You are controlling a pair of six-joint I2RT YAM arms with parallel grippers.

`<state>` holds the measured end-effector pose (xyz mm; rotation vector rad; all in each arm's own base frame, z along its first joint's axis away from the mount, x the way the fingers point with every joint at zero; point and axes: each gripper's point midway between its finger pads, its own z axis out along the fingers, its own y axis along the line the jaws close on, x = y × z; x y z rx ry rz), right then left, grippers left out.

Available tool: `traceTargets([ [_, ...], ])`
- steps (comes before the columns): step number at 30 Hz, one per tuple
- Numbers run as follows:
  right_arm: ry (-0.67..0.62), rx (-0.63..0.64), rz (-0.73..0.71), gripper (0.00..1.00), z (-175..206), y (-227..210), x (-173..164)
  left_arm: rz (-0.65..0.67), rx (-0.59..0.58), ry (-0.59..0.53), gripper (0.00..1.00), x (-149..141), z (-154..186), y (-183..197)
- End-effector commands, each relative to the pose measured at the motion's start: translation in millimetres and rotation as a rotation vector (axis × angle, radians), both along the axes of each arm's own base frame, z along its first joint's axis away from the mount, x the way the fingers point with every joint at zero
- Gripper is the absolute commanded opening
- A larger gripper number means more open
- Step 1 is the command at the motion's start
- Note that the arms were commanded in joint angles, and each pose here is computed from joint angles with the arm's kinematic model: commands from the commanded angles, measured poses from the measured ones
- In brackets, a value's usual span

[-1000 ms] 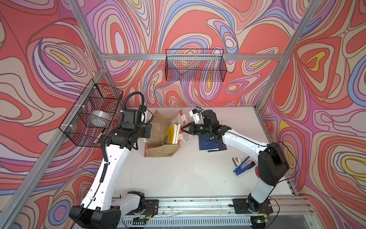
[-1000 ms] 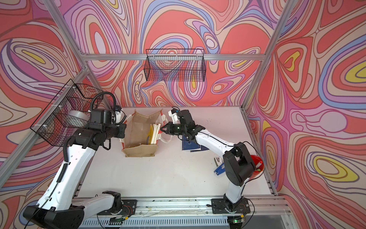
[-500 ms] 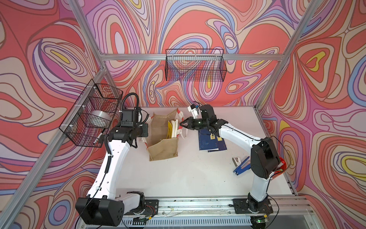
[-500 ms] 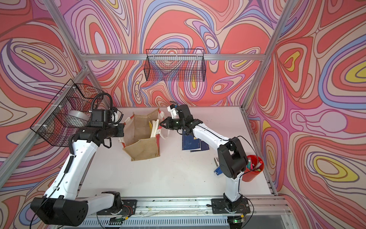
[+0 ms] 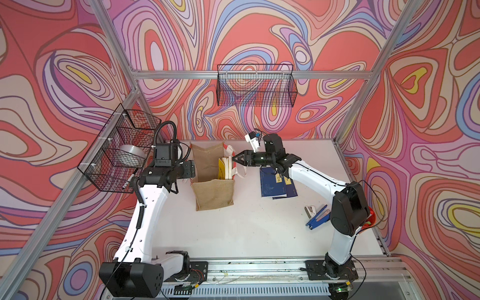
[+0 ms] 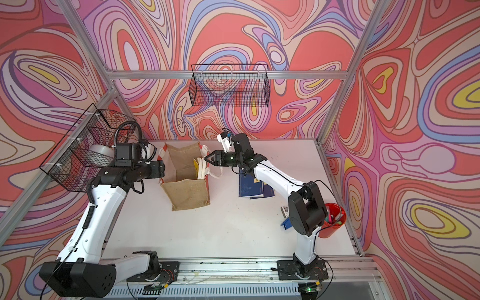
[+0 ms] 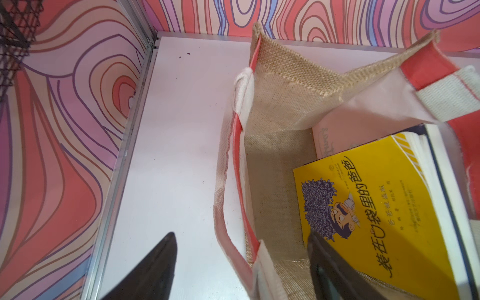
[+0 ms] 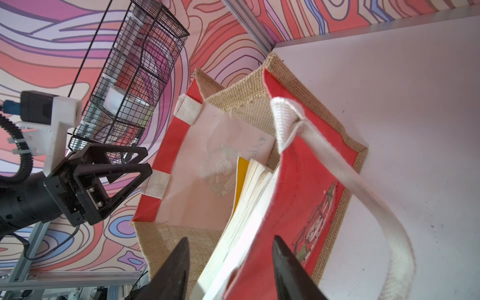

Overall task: Put the books into the canvas bag
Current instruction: Place the canvas bag at the center of the board, then adjust the canvas bag at the center of the board.

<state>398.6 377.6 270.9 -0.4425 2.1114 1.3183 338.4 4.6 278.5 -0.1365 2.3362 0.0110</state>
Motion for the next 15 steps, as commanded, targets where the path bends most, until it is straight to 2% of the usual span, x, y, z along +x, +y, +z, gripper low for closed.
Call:
traceTargets([
  [1,-0.105,-0.011,-0.023,0.60,35,-19,-12,0.008,-0.010,-0.094,0.98,-5,37,1],
  [6,-0.079,-0.069,-0.148,0.66,22,-69,-7,-0.053,-0.041,-0.116,1.00,-11,64,-10],
  [11,0.018,-0.187,-0.304,0.73,-22,-125,2,-0.330,-0.204,-0.198,1.00,-31,96,-69],
  [15,0.066,-0.239,-0.352,0.76,-56,-149,4,-0.494,-0.257,-0.171,1.00,-46,97,-111],
])
